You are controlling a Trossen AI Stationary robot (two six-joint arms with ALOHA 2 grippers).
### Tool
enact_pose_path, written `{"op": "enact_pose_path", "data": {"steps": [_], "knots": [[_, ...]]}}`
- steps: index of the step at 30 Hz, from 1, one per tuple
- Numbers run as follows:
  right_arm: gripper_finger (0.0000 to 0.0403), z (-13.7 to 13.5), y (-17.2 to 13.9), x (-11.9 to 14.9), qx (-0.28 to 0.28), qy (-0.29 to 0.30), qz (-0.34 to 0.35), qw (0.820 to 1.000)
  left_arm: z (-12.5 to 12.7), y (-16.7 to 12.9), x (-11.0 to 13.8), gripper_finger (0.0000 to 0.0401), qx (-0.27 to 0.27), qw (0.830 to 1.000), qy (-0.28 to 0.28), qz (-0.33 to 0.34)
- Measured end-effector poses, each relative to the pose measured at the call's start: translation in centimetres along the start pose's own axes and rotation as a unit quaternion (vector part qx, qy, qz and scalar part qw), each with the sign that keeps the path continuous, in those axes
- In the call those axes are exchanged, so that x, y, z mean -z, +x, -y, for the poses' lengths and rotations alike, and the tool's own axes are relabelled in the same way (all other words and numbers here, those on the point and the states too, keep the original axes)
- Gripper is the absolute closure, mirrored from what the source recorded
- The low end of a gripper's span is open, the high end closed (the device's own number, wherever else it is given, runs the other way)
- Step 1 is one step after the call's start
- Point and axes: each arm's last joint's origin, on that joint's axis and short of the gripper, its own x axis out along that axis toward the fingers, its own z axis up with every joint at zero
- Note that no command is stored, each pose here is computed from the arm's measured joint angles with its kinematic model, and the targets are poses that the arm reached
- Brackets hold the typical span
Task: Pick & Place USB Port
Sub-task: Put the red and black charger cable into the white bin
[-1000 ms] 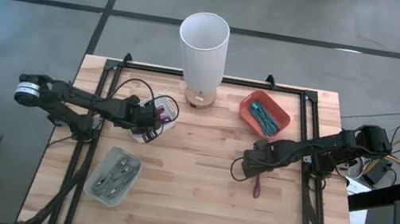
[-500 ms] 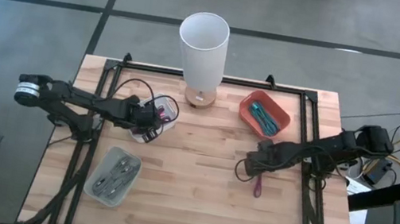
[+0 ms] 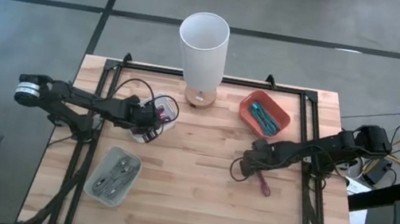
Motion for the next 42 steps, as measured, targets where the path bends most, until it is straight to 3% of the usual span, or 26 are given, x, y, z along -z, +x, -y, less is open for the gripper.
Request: {"op": "enact_pose_path", "data": {"steps": [4, 7, 12, 18, 21, 25, 29, 33, 38, 42], "knots": [[0.0392, -1.9, -0.6, -0.8, -0.077, -0.052, 0.04, 0.995, 0.1, 0.0, -0.2, 0.0307, 0.01, 1.0, -0.006, 0.009], [0.0393, -3.6, -1.4, -1.6, -0.139, -0.103, 0.106, 0.979, 0.5, -0.1, -0.7, 0.0307, 0.042, 0.999, -0.012, 0.026], [0.0393, -6.0, -3.1, -3.1, -0.221, -0.176, 0.25, 0.926, 0.9, -1.2, -2.3, 0.0307, 0.082, 0.995, -0.012, 0.056], [0.0394, -7.2, -4.8, -4.2, -0.24, -0.208, 0.375, 0.871, 1.7, -3.5, -5.0, 0.0307, 0.119, 0.986, -0.002, 0.118], [0.0394, -7.5, -5.3, -4.6, -0.248, -0.209, 0.402, 0.856, 2.7, -4.5, -6.1, 0.0307, 0.181, 0.968, 0.021, 0.172], [0.039, -7.6, -5.5, -4.7, -0.249, -0.217, 0.414, 0.848, 4.3, -5.9, -7.0, 0.0307, 0.287, 0.92, 0.069, 0.256], [0.0387, -7.6, -5.5, -4.7, -0.251, -0.215, 0.414, 0.848, 5.2, -6.9, -7.3, 0.0307, 0.338, 0.882, 0.091, 0.314], [0.0387, -7.8, -5.9, -4.8, -0.268, -0.203, 0.428, 0.839, 5.5, -6.9, -7.1, 0.0307, 0.353, 0.865, 0.078, 0.348], [0.0386, -8.4, -6.7, -5.2, -0.29, -0.176, 0.472, 0.814, 6.2, -5.7, -6.5, 0.0307, 0.376, 0.856, 0.035, 0.354], [0.0386, -9.0, -6.0, -5.6, -0.282, -0.17, 0.497, 0.802, 7.1, -4.8, -6.5, 0.0307, 0.399, 0.833, 0.002, 0.384]]}}
